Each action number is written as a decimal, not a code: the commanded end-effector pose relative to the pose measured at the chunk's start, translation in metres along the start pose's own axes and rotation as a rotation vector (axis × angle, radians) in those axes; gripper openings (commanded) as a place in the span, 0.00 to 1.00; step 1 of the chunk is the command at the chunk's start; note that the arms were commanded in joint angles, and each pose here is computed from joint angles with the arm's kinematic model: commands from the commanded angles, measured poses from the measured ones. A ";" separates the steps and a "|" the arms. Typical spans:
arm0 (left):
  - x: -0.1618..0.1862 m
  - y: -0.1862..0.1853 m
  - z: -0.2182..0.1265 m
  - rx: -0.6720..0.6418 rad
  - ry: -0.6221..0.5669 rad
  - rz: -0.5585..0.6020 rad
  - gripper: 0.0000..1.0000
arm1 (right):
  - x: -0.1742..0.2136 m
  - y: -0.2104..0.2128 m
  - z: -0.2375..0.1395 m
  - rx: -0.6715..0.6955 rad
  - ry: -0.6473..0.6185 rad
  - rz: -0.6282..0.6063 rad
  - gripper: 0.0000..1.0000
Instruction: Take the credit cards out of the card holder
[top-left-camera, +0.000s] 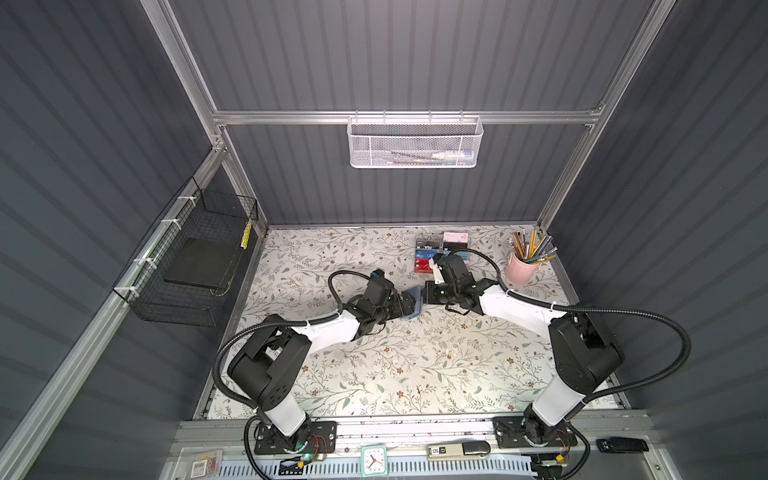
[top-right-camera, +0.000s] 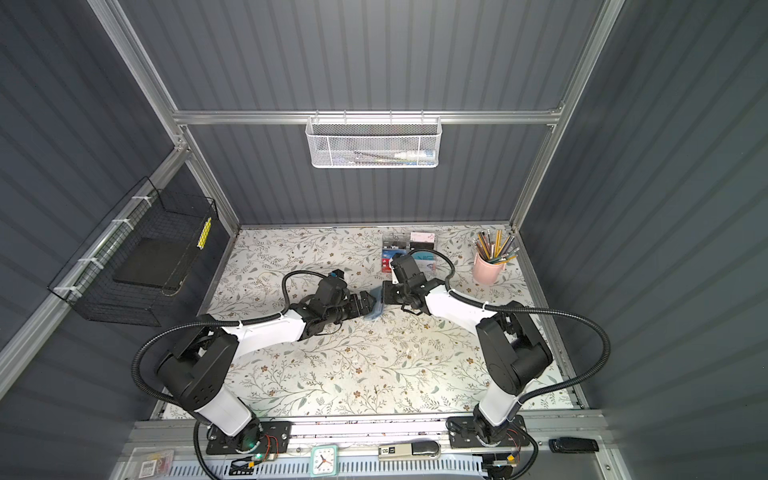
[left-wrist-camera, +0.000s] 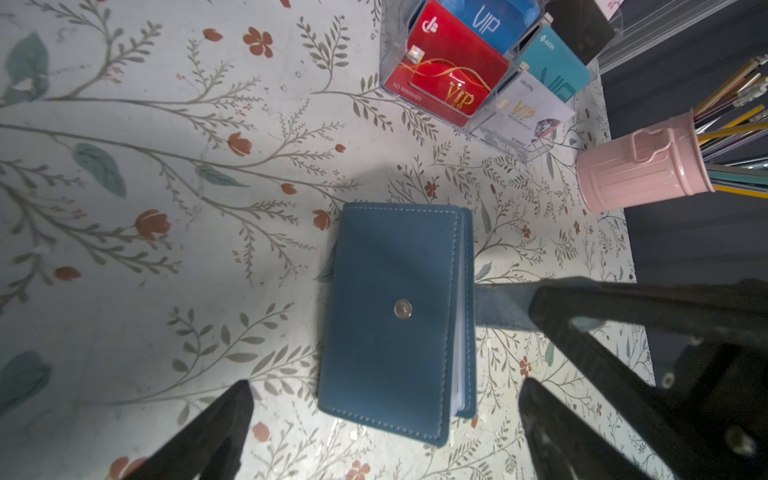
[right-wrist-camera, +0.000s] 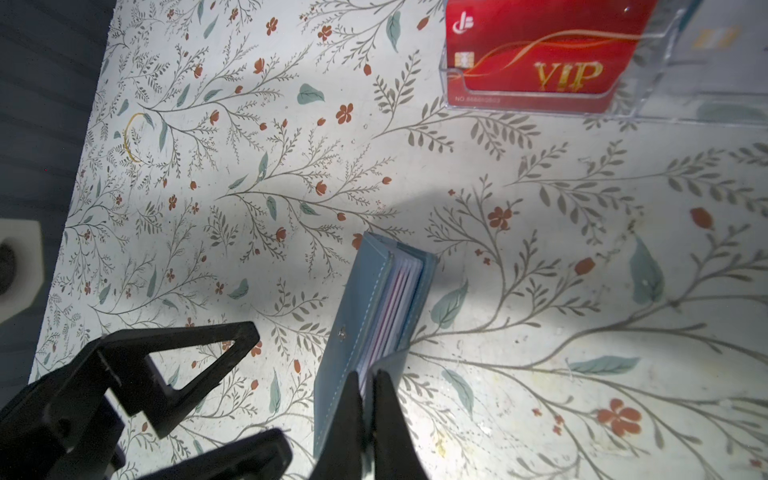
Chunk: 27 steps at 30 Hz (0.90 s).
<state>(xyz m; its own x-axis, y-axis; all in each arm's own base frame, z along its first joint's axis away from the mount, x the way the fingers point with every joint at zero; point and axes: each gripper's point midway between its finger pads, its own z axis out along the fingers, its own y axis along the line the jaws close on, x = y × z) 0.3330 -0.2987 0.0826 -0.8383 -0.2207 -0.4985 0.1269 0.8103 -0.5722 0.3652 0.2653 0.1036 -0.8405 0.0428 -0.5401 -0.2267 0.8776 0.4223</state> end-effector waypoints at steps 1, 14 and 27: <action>0.005 0.000 0.011 0.005 0.035 0.019 1.00 | -0.007 0.005 -0.010 -0.020 -0.030 -0.002 0.00; 0.008 0.011 0.018 -0.065 0.042 0.040 1.00 | -0.008 0.003 -0.011 -0.020 -0.032 0.008 0.00; 0.005 0.034 0.006 -0.200 0.024 0.070 1.00 | -0.008 0.000 -0.010 -0.018 -0.028 0.014 0.00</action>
<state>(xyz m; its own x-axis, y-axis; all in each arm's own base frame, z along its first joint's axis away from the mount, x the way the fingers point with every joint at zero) 0.3356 -0.2835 0.0498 -0.8547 -0.1731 -0.4895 0.0748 0.8919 -0.4460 0.3669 0.2616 0.1069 -0.8375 0.0532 -0.5439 -0.2216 0.8768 0.4269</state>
